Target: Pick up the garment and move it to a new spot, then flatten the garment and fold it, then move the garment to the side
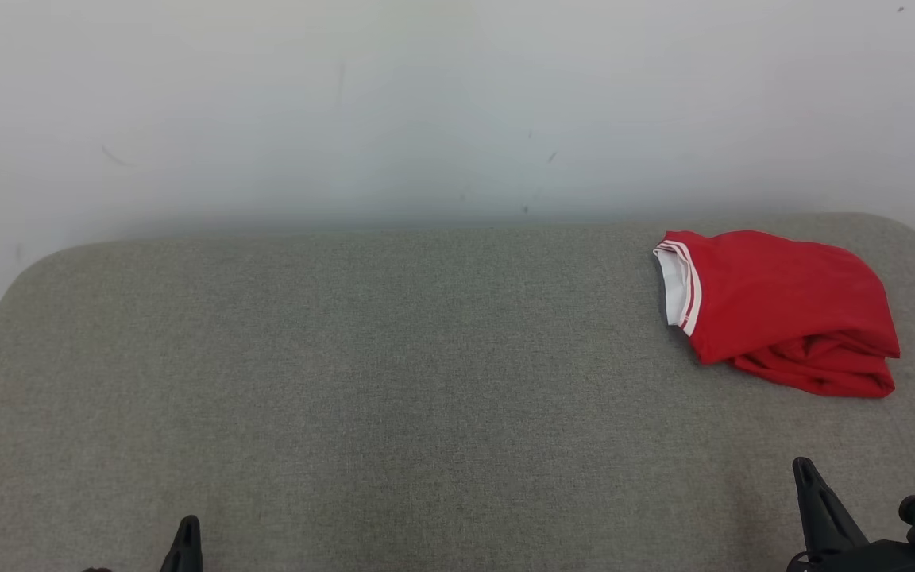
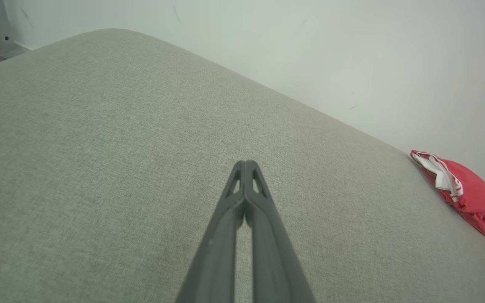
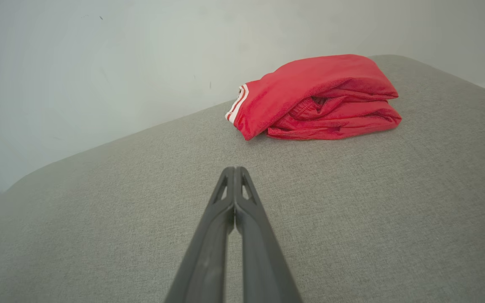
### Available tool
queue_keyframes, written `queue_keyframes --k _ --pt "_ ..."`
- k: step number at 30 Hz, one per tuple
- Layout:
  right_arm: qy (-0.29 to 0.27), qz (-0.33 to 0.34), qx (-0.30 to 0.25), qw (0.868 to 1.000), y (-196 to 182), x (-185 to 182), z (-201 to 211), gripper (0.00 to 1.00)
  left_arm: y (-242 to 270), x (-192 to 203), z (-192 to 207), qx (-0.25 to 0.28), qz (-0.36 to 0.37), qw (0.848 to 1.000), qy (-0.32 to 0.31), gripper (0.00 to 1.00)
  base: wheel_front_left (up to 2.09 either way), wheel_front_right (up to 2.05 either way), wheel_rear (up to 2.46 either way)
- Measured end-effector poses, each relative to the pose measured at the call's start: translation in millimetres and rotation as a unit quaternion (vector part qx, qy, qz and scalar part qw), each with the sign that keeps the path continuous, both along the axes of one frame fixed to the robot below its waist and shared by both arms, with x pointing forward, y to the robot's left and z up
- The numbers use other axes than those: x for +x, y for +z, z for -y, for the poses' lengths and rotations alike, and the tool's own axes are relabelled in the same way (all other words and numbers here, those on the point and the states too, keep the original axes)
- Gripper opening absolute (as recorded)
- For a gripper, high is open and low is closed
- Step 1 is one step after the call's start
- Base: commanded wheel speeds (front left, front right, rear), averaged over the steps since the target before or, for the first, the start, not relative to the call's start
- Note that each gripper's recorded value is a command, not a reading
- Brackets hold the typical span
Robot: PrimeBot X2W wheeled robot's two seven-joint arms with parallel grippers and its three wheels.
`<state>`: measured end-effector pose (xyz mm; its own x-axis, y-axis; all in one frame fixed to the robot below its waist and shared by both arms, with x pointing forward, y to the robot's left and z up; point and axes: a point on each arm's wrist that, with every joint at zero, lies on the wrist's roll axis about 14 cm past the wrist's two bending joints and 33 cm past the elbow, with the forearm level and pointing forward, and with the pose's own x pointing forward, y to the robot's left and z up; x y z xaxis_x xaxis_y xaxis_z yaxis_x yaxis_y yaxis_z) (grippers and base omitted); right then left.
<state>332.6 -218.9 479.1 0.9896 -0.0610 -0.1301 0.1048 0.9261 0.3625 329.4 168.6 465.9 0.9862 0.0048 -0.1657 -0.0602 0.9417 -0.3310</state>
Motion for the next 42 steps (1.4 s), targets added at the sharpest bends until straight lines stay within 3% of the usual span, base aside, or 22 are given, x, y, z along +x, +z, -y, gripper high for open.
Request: queue_keyframes --k 20,42 --pt "-0.021 -0.015 0.147 0.989 -8 10 0 0.00 -7 11 -8 -0.147 -0.025 0.989 0.026 0.00 0.00 0.00 0.00" --pt "-0.036 -0.014 0.299 0.953 -11 22 -5 0.00 -8 21 -10 -0.306 -0.029 0.951 0.044 0.00 0.00 0.00 0.00"
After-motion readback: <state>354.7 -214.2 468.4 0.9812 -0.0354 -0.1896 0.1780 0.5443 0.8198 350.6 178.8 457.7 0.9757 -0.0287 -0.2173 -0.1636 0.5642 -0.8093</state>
